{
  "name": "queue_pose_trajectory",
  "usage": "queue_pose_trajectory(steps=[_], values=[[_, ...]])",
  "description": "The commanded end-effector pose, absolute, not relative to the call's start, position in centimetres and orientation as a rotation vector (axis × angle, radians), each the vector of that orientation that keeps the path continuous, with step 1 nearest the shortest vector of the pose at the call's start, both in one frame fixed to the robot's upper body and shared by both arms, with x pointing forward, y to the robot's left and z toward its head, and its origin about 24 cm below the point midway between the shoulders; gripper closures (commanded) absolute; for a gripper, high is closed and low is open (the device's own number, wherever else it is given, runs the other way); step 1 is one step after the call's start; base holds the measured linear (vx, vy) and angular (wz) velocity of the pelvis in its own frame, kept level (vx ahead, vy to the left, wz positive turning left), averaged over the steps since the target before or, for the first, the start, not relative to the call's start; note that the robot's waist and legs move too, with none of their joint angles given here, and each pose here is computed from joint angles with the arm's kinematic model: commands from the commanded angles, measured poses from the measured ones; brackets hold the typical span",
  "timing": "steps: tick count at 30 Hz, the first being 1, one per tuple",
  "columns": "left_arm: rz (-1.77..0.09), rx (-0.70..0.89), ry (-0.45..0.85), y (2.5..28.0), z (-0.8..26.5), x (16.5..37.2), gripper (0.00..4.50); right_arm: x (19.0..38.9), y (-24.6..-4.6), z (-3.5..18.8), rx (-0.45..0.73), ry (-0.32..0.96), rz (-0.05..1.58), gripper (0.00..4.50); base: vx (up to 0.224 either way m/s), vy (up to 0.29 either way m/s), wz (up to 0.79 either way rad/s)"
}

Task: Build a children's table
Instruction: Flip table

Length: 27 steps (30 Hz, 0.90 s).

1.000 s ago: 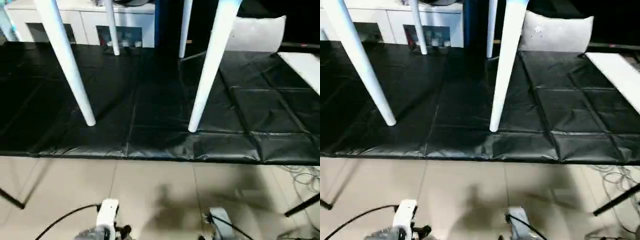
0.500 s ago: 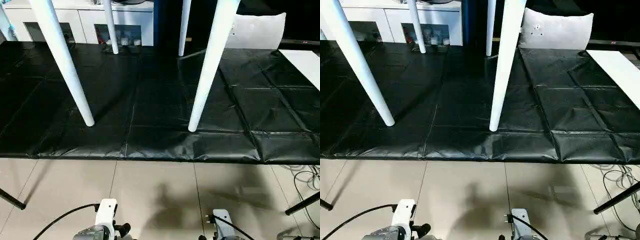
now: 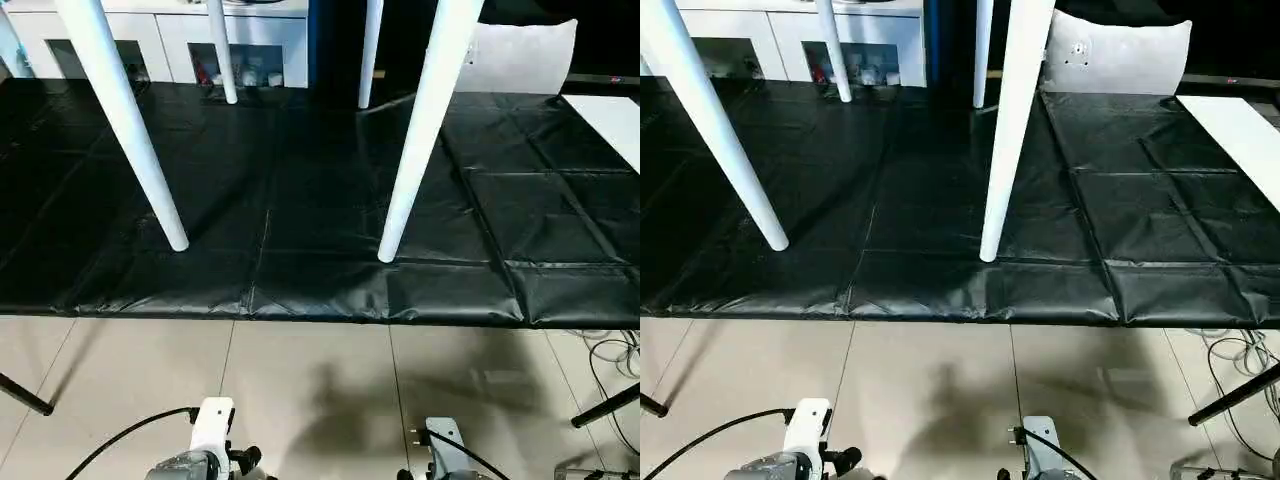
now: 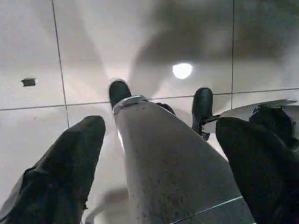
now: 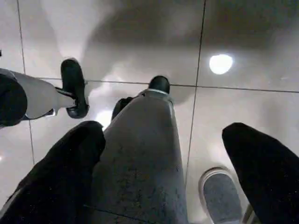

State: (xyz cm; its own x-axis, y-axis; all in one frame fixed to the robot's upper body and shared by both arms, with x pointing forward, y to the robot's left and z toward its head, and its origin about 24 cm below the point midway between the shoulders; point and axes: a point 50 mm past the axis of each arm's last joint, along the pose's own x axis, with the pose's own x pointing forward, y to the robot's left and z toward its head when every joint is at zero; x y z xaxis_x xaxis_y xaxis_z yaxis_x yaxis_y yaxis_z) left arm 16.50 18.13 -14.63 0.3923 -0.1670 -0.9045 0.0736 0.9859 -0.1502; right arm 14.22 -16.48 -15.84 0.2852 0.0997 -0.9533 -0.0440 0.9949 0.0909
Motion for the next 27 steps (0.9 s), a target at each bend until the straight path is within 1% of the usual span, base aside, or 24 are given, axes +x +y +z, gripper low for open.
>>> queue_pose_trajectory(steps=[1, 27], values=[[-0.145, -0.086, 1.152, 18.12, -14.56, 16.74, 0.27, 14.24, -16.46, -15.83, 0.060, 1.279, 0.092, 0.00, 0.000, 0.000, 0.00], [-0.145, -0.086, 1.152, 18.12, -14.56, 16.74, 0.27, 14.24, -16.46, -15.83, 0.060, 1.279, 0.092, 0.00, 0.000, 0.000, 0.00]])
